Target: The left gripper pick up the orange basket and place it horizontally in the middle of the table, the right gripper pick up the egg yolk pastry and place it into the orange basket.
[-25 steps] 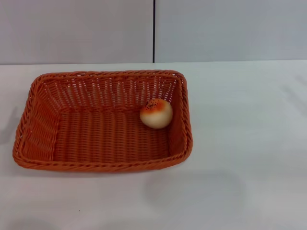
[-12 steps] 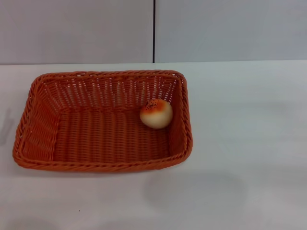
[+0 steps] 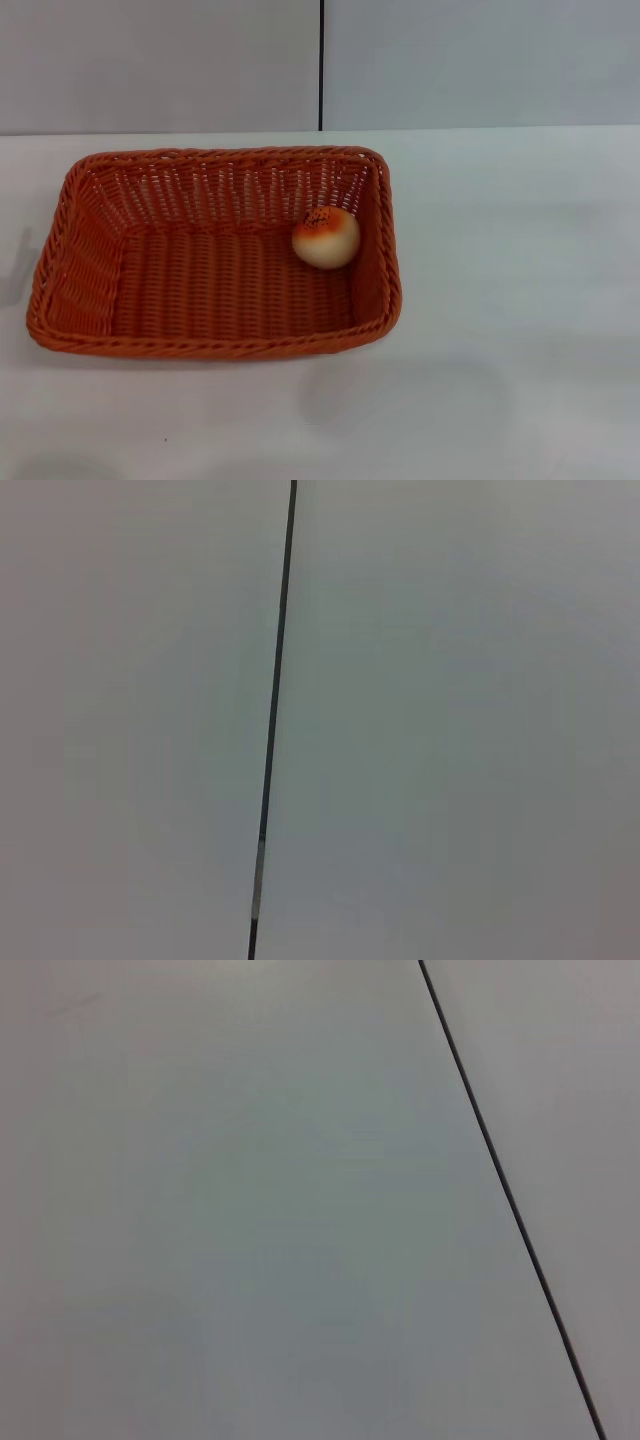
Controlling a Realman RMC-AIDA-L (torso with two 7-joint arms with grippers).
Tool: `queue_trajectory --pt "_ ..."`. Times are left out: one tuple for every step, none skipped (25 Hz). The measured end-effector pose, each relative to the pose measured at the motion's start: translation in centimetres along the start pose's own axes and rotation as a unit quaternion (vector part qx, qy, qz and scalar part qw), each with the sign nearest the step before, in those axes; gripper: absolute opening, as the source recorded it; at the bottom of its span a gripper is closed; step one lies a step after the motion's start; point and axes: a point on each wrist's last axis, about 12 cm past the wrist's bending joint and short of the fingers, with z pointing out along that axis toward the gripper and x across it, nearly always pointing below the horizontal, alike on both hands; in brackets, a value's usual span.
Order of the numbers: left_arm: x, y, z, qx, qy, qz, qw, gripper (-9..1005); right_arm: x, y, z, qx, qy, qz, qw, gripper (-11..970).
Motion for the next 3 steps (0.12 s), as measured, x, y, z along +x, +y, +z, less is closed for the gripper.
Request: queue_trajectory --pt "0.00 -0.02 0.02 0.000 0.000 0.000 1.000 818 0.05 -0.03 -0.05 0.002 0.001 0.001 1.000 571" --pt "-0.01 -0.03 0.03 0.001 -0.001 0.000 1.000 818 0.12 -0.07 -0.13 0.006 0.003 0.001 1.000 571" --pt "-0.01 -0.03 0.03 0.001 -0.001 0.000 1.000 818 0.12 -0.07 -0.13 0.006 0.003 0.001 1.000 571"
